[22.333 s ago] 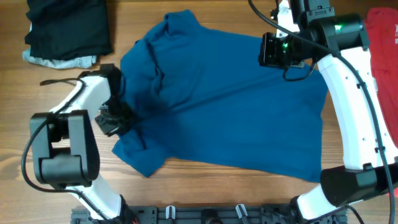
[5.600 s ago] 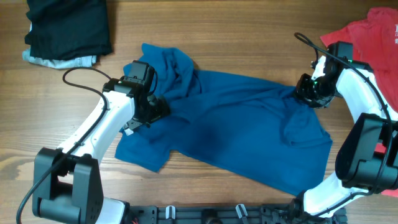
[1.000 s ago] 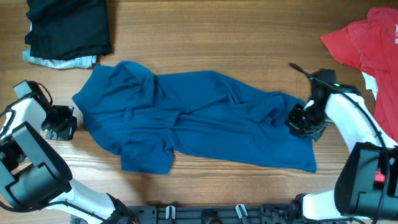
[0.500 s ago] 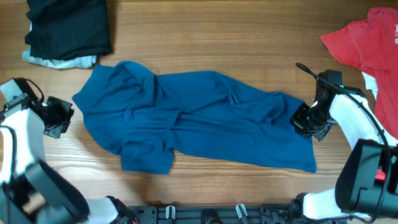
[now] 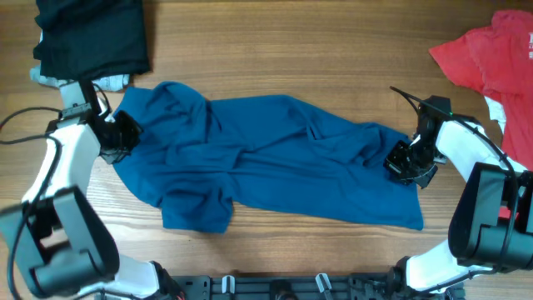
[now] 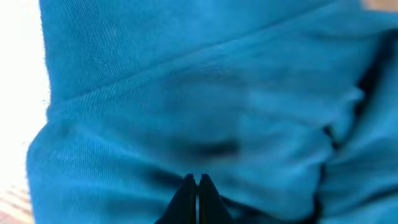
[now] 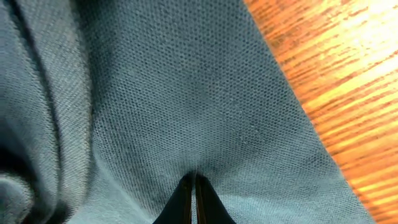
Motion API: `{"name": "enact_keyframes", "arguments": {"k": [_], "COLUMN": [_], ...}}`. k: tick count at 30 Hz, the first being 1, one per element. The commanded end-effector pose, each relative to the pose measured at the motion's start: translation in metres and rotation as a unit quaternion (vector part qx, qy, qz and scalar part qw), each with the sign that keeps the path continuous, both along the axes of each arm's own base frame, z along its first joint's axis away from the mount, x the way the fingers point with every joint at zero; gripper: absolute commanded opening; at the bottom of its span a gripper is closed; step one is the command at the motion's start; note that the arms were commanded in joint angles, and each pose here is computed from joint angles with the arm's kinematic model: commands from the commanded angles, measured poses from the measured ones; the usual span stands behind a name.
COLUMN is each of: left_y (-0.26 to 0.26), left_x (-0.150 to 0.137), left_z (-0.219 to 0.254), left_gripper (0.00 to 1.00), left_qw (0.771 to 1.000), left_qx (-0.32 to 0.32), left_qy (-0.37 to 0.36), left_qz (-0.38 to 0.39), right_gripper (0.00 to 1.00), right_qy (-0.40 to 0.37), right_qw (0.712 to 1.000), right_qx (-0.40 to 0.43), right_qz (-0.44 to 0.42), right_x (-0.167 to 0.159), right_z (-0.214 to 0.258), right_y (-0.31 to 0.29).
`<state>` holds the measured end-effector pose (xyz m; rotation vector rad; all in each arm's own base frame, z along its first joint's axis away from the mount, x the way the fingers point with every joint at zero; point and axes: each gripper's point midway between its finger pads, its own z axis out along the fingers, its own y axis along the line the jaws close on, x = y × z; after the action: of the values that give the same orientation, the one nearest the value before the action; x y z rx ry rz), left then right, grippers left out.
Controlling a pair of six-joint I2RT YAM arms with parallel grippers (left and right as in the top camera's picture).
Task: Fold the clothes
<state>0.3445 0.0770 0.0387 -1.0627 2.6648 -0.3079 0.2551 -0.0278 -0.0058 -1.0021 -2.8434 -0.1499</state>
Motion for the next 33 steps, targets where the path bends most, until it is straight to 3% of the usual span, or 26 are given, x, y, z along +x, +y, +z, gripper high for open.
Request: {"name": "enact_keyframes", "arguments": {"k": [1, 10, 14, 23, 28, 33], "left_y": [0.0, 0.012, 0.038, 0.082, 0.085, 0.079], "left_x": [0.007, 0.008, -0.004, -0.026, -0.027, -0.009], "left_z": [-0.02, -0.049, -0.051, -0.052, -0.051, -0.017], "left_gripper": [0.04, 0.04, 0.04, 0.04, 0.04, 0.04], "left_qw": [1.0, 0.999, 0.992, 0.979, 0.978, 0.983], "left_qx": [-0.006, 0.01, 0.047, 0.04, 0.006, -0.012], "left_qy": [0.007, 0.032, 0.058, 0.068, 0.057, -0.003], "left_qz": [-0.007, 0.02, 0.1, 0.19, 0.201, 0.185], "right_gripper": [0.04, 0.04, 0.04, 0.04, 0.04, 0.04], "right_qy": [-0.004, -0.038, -0.021, 0.021, 0.018, -0.007], "right_qw": [1.0, 0.999, 0.998, 0.991, 0.99, 0.989], "right_qx": [0.017, -0.011, -0.042, -0.068, -0.068, -0.081], "right_qz": [0.005, -0.02, -0.034, -0.114, -0.119, -0.123], "right_x": [0.004, 0.023, 0.016, -0.013, -0.012, 0.018], "right_z": [-0.011, -0.014, -0.016, -0.017, -0.016, 0.018], "right_y": [0.006, -0.004, -0.016, -0.068, -0.073, -0.087]}}
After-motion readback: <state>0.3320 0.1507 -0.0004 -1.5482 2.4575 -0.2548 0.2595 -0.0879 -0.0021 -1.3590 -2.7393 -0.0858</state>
